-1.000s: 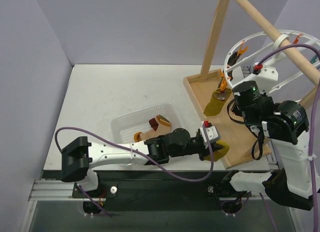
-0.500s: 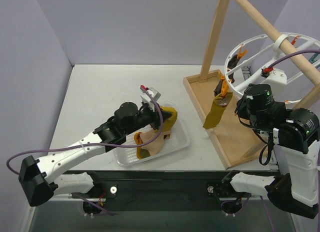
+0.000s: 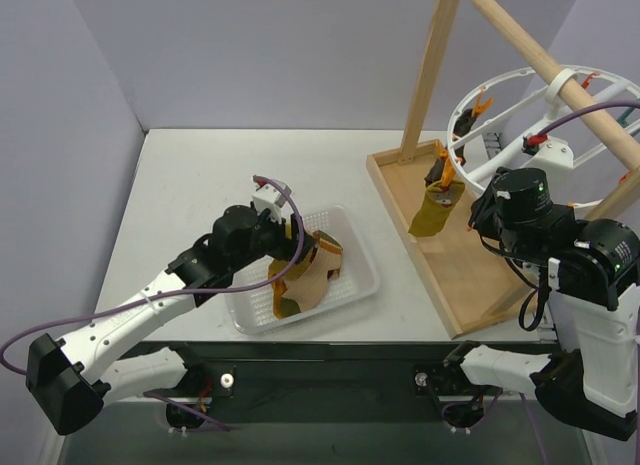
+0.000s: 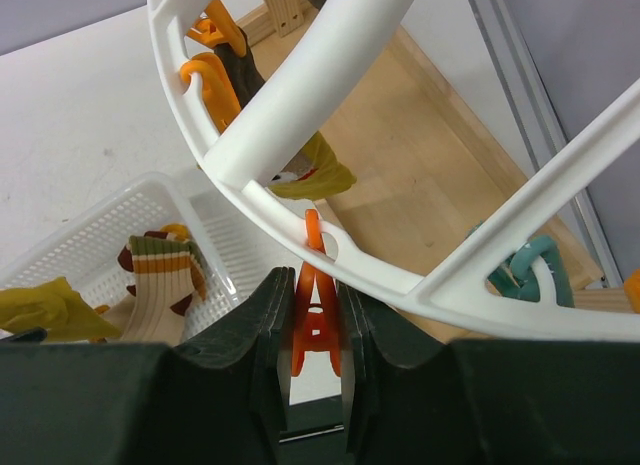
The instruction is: Remove the socks clipped to the hanger
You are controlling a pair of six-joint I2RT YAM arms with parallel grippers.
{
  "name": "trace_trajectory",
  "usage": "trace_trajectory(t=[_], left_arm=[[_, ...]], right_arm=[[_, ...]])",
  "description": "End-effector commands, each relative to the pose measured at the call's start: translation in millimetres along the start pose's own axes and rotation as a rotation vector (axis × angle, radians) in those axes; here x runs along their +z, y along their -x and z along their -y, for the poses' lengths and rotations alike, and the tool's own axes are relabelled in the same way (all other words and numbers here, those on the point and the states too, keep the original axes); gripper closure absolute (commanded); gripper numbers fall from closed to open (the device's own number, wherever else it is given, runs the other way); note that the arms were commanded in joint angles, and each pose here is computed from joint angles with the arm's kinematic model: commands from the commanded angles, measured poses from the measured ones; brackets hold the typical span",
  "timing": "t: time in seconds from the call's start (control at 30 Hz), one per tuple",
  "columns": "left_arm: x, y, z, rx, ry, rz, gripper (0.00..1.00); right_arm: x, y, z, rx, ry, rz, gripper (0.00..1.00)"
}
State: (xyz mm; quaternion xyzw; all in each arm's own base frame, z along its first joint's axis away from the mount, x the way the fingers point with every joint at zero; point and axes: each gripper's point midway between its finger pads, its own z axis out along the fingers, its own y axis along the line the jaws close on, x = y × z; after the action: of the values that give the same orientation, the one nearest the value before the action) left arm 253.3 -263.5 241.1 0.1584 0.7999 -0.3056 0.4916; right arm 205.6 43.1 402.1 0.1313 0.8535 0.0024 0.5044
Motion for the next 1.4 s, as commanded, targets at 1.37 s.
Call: trace_trajectory(t=[1.37], left_arm=[[135.6,51.6,222.3,0.171,-0.857,0.505,0.07]], right_arm=[[-18.0,-23.4,2.1,-0.001,0.117,-0.075,0.96]])
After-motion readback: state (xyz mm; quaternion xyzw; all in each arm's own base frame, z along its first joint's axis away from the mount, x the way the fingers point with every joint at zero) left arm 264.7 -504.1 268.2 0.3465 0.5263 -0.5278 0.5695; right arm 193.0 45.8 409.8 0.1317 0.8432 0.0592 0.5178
